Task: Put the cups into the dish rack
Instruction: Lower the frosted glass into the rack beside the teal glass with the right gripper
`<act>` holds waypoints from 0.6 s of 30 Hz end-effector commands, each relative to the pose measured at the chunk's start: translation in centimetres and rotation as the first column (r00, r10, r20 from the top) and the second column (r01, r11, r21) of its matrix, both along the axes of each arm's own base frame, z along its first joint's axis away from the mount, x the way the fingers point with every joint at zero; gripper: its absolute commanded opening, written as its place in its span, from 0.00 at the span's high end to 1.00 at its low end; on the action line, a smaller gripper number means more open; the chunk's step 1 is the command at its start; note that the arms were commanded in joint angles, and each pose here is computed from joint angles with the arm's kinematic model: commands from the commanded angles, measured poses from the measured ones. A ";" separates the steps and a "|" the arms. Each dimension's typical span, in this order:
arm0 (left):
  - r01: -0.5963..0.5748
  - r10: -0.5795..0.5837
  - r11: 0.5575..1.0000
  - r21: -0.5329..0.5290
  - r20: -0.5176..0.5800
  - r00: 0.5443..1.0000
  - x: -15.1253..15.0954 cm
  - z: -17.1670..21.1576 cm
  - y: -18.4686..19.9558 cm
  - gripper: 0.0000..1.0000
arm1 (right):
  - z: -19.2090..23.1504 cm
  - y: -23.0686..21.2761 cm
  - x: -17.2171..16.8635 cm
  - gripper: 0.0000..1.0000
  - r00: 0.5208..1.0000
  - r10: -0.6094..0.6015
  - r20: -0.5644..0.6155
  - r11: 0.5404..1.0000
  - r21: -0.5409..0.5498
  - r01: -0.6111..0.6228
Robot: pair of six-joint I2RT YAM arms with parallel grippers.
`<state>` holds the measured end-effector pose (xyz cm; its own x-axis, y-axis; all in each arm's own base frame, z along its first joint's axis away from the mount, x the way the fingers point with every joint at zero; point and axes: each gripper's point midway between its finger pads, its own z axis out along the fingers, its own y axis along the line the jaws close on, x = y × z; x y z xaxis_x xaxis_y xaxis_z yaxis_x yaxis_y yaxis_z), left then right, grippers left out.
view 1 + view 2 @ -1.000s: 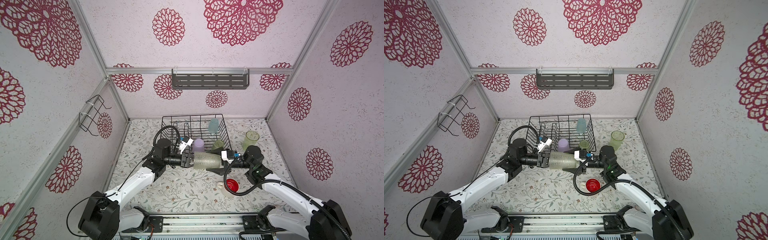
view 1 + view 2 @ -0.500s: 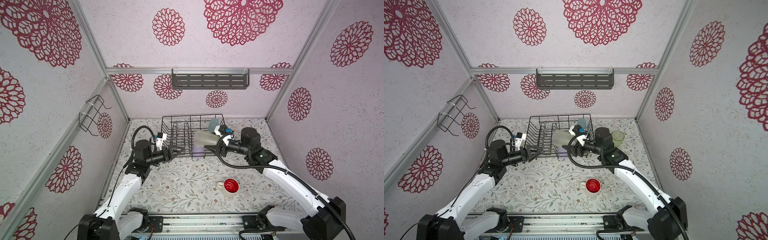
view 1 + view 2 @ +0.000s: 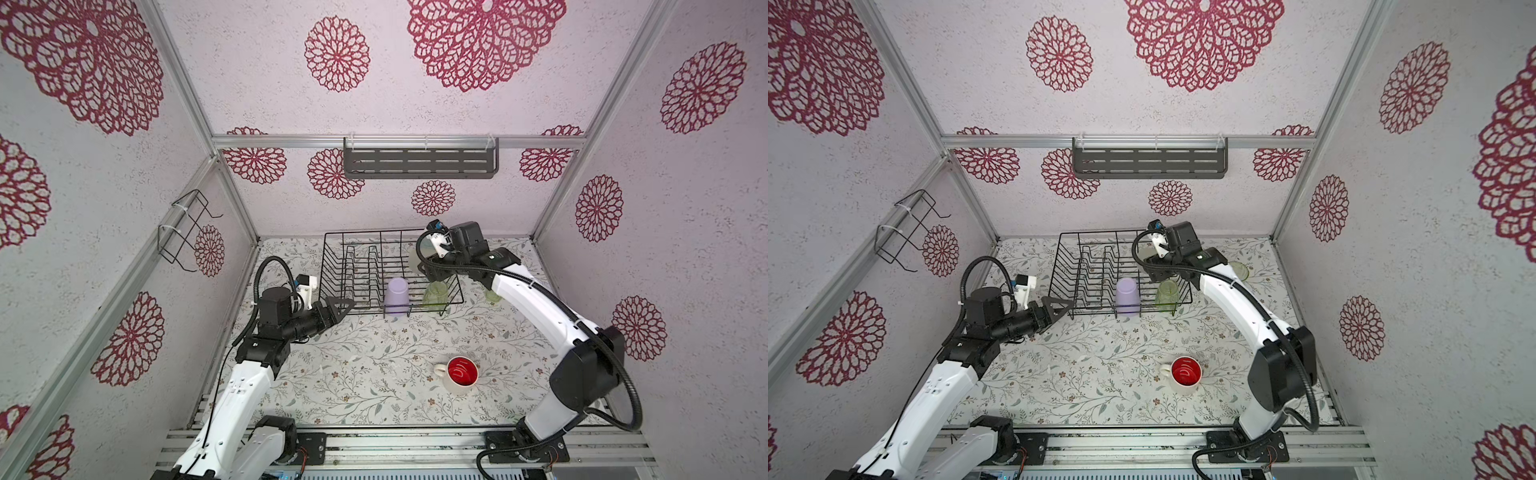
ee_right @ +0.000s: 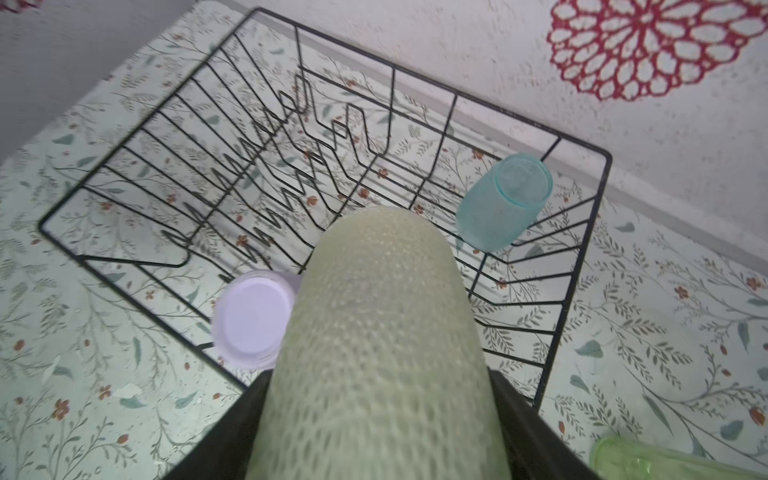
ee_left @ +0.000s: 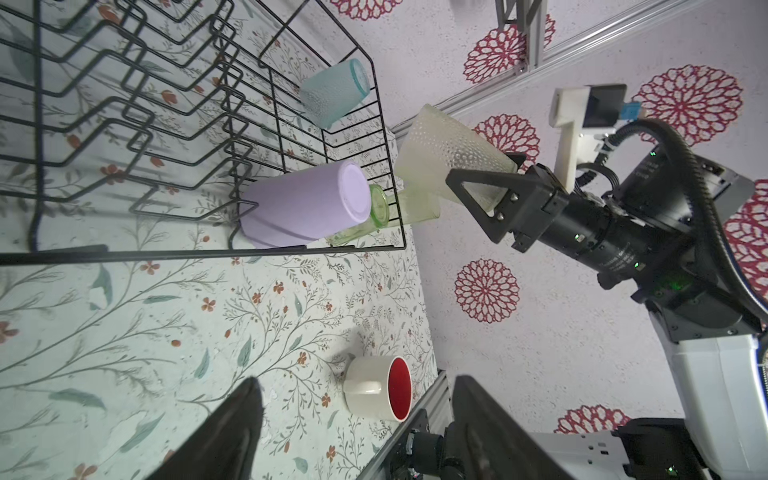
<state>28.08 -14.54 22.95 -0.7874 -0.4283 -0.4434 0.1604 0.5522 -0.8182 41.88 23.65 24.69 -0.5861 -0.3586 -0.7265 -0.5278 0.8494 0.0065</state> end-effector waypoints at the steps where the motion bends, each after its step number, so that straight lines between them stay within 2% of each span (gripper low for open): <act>1: -0.045 0.045 0.998 0.053 -0.006 0.999 -0.3 -1.1 1.0 0.24 | 0.6 -1.8 1.6 0.43 0.992 -0.128 -0.019 0.991 -0.053 0.126; 12: -0.085 0.088 0.994 0.075 -0.037 0.995 -0.9 -2.5 1.7 0.25 | -1.9 -1.9 6.3 0.44 0.978 -0.201 -0.064 0.971 -0.145 0.190; 18: -0.096 0.099 0.993 0.073 -0.036 0.994 -1.1 -3.0 1.9 0.25 | -4.1 -2.5 7.2 0.44 0.967 -0.225 -0.123 0.958 -0.211 0.196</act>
